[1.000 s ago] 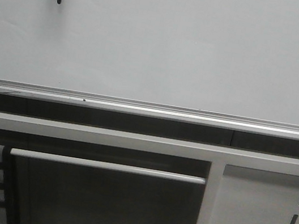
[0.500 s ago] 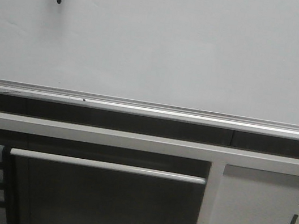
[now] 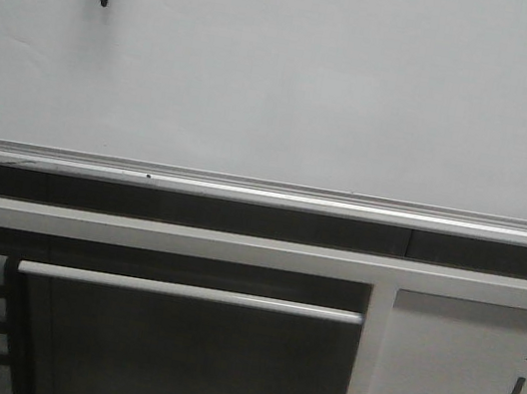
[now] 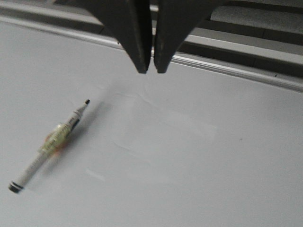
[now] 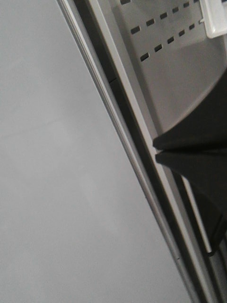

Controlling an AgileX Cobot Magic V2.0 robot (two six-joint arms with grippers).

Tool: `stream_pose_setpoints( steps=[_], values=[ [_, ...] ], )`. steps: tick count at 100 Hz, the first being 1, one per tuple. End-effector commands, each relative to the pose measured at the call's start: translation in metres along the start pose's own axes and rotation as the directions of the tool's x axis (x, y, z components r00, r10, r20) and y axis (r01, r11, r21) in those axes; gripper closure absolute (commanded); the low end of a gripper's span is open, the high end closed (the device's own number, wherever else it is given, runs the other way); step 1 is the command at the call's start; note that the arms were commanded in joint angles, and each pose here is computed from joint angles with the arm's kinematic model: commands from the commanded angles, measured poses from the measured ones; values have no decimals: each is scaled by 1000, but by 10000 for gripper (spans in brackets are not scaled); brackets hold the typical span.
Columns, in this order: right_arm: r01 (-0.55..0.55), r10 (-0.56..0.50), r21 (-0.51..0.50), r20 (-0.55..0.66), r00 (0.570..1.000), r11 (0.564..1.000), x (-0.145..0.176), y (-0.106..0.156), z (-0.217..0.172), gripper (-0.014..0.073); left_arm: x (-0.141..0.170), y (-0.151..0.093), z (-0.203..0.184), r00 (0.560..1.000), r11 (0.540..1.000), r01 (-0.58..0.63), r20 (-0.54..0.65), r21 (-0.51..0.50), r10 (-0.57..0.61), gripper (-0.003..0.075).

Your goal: Write number 1 on whiteboard

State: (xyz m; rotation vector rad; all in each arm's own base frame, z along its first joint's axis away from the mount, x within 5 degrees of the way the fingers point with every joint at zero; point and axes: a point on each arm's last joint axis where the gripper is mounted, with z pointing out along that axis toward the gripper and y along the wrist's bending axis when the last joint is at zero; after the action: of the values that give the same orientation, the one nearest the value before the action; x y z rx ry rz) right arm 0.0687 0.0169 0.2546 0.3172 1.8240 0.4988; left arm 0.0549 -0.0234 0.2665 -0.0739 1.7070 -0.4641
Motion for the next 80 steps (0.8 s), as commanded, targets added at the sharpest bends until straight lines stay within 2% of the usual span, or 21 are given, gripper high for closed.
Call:
stream_pose_setpoints(
  steps=[1, 5, 11, 19, 26, 29, 35, 41, 48, 54, 59, 80],
  values=[
    [114, -114, 11, -19, 993, 993, -32, 14, 7, 641, -30, -11, 6, 993, 993, -113, -37, 24, 114, 741],
    [163, -162, 6, -50, 985, 987, -41, 19, 11, 641, -40, -17, 8, 984, 985, -166, -53, 53, 169, 741],
    [213, -213, -8, -74, 974, 977, -52, 25, 15, 640, -50, -21, 12, 981, 980, -180, -58, 82, 185, 741],
    [223, -225, -27, -85, 971, 974, -60, 30, 19, 631, -59, -27, 16, 978, 974, -193, -60, 119, 201, 740],
    [244, -247, -50, -87, 965, 969, -62, 34, 20, 574, -63, -30, 19, 969, 963, -225, -66, 149, 236, 734],
    [247, -251, -59, -85, 964, 967, -63, 36, 20, 516, -65, -31, 21, 968, 961, -228, -68, 157, 241, 720],
    [247, -253, -72, -93, 963, 966, -63, 37, 21, 383, -67, -33, 25, 971, 962, -213, -74, 170, 228, 658],
    [247, -254, -75, -95, 963, 966, -63, 37, 21, 225, -68, -34, 30, 980, 970, -167, -75, 177, 182, 553],
    [256, -262, -75, -89, 961, 964, -63, 37, 22, 135, -70, -34, 36, 988, 977, -115, -78, 177, 130, 395],
    [261, -267, -79, -85, 960, 962, -63, 38, 22, 139, -70, -34, 40, 991, 979, -92, -80, 185, 108, 272],
    [255, -261, -82, -79, 962, 963, -64, 38, 22, 150, -70, -35, 44, 992, 977, -84, -81, 198, 102, 228],
    [230, -235, -88, -61, 970, 969, -65, 39, 22, 160, -73, -41, 65, 994, 955, -87, -38, 283, 102, 228]
  ],
)
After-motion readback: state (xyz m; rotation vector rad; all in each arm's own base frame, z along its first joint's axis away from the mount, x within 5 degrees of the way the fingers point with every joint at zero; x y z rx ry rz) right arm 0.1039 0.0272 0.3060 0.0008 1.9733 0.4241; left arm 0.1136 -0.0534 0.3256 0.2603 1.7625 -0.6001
